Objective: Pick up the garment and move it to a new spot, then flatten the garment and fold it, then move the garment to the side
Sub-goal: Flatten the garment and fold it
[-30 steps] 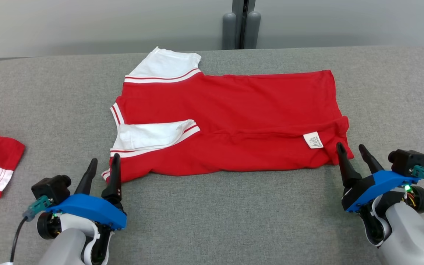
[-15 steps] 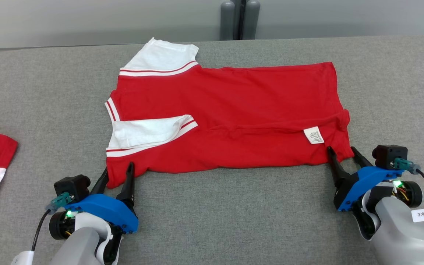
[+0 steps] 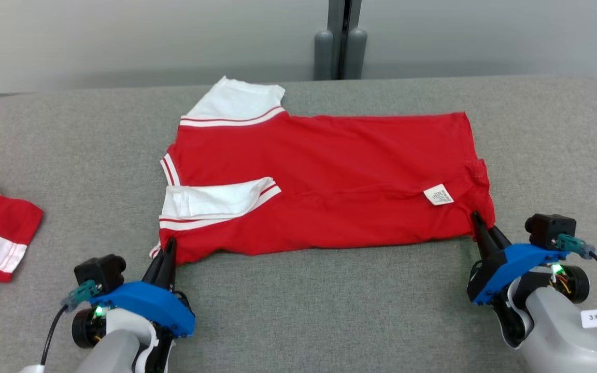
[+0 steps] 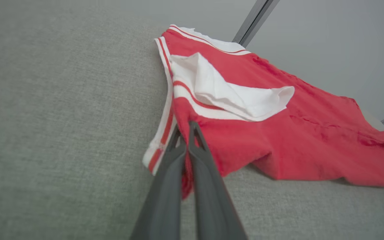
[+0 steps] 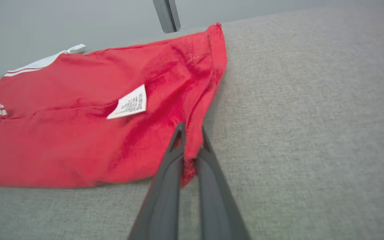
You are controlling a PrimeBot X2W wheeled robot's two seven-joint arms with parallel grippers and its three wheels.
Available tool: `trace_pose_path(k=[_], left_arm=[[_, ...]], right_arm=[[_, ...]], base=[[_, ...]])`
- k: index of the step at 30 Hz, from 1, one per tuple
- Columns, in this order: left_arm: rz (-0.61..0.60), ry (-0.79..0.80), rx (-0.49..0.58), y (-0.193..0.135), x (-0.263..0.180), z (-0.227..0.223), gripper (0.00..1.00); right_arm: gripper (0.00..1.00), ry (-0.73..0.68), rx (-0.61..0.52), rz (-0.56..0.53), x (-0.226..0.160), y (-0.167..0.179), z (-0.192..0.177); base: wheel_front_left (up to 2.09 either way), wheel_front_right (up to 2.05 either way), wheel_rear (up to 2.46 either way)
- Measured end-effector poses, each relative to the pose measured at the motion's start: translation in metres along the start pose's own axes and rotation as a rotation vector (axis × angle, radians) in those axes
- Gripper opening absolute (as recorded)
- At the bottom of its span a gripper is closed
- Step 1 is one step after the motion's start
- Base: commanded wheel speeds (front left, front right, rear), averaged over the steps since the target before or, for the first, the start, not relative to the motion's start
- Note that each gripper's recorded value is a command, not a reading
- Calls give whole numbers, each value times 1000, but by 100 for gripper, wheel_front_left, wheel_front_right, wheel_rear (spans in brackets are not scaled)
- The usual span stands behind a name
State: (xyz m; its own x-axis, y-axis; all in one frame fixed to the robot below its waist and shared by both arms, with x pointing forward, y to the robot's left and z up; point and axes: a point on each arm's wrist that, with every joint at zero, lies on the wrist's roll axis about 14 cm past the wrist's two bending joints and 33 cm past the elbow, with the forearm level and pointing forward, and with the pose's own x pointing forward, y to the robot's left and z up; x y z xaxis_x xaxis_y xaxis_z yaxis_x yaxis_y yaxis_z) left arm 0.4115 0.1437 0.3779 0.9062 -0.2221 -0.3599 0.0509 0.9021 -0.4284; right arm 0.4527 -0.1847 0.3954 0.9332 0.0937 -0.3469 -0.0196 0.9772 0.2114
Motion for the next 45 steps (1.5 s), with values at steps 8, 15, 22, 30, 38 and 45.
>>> trace_pose_path(k=[8, 15, 22, 30, 38, 45], left_arm=[[-9, -47, -1, -1, -44, -5, 0], [24, -49, -11, 3, -74, -23, 0], [55, -25, -32, 5, -92, -35, 0], [44, -45, -19, -3, -91, -31, 100], [4, -312, 76, -19, -72, 57, 100], [11, -465, 191, -26, -64, 108, 100]], right_arm=[[0, -67, 55, 32, -48, 5, -7], [0, -38, 92, 20, -87, -5, -37], [0, 28, 121, -1, -113, -12, -56], [100, -3, 102, -8, -116, -10, -45], [100, -191, 31, -6, -103, -9, 12], [100, -354, 1, 31, -89, 13, 59]], base=[[0, 0, 0], [0, 0, 0], [0, 0, 0], [0, 0, 0], [0, 0, 0], [0, 0, 0]])
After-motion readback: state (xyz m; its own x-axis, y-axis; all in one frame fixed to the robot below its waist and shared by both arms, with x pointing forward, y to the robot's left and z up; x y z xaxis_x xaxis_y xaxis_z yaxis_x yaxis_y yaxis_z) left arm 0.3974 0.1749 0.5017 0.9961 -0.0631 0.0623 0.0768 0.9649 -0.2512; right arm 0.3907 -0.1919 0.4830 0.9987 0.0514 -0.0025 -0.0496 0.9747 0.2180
